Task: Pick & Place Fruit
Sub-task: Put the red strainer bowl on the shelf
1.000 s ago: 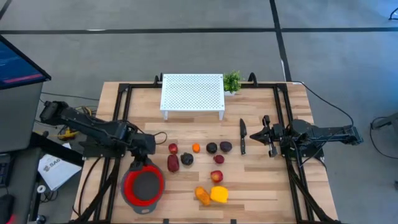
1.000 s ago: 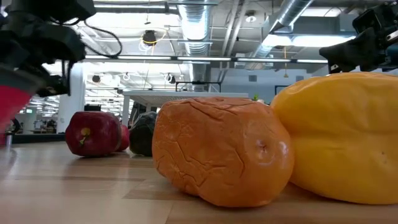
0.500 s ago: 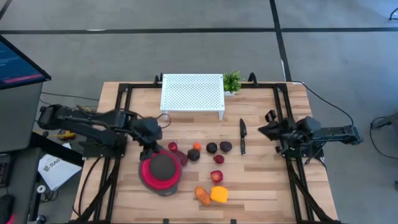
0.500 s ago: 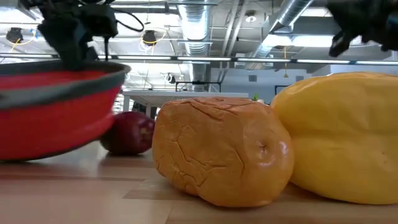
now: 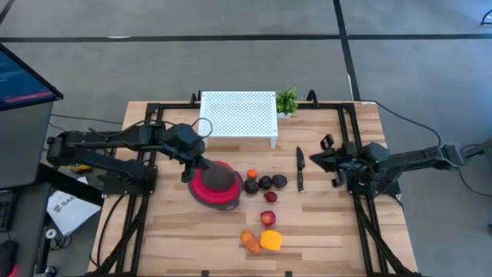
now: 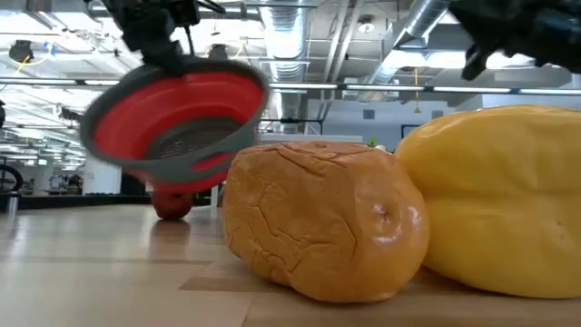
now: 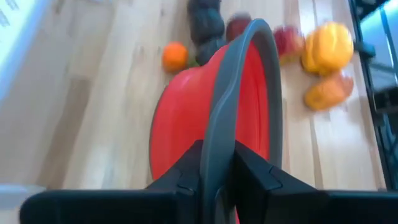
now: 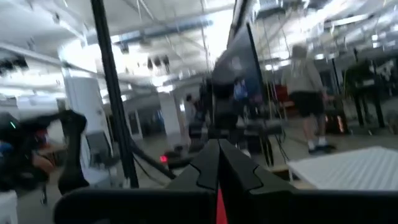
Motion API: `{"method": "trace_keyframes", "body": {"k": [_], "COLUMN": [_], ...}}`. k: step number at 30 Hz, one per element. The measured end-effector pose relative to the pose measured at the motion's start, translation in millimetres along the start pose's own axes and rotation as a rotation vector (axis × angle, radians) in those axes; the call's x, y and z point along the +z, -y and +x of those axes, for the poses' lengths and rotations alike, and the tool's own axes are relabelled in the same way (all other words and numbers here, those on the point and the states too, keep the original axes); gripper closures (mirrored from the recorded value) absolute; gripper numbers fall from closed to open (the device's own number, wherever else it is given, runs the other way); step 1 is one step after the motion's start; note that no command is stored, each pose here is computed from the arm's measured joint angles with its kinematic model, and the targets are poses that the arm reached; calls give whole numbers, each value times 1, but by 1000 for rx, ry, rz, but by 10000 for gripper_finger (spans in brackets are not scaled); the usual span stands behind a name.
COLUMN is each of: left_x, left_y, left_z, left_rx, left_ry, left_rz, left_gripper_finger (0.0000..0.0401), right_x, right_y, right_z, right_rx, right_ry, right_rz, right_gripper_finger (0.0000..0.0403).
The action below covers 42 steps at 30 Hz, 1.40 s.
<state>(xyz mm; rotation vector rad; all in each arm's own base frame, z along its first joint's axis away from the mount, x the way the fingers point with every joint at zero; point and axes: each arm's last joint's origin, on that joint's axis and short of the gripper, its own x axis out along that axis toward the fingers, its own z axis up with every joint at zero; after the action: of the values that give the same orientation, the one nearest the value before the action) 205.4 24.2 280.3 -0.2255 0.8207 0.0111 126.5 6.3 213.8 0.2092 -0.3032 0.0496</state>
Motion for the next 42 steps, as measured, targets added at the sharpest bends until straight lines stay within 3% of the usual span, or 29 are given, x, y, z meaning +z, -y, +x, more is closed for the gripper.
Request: {"method": "trace_keyframes", "body": {"k": [6,12,17,22,25,28,36,42], "left_x": [12,20,24,27,30,31,33,44], "left_y": [-9,-16,-18,-18,-18,-17,-17,-13], "left_z": [3,8,11,11,10,10,10,4], "left_rx": [21,83,130,141,137,136,131,125], "left_ry": [98,158,191,226,253,264,286,404], "left_rz": [-23,-39,-65,-76,-72,-70,-59,62], "left_gripper_finger": [350,349,346,344,344,344,340,281], "right_x": [4,12,18,8,-1,-6,-4,-3], "right_y": [-2,0,-1,-7,-9,-9,-4,7], "right_z": [76,168,231,270,285,295,300,290], "right_rx": [-46,-91,-227,-424,-466,-473,-519,-548], "right_ry": [-159,-414,-711,-962,-1066,-1120,-1111,-1185], "right_rz": [-116,-233,-344,-561,-658,-686,-640,-504], "right_gripper_finger": [385,285,189,154,169,209,383,392]}}
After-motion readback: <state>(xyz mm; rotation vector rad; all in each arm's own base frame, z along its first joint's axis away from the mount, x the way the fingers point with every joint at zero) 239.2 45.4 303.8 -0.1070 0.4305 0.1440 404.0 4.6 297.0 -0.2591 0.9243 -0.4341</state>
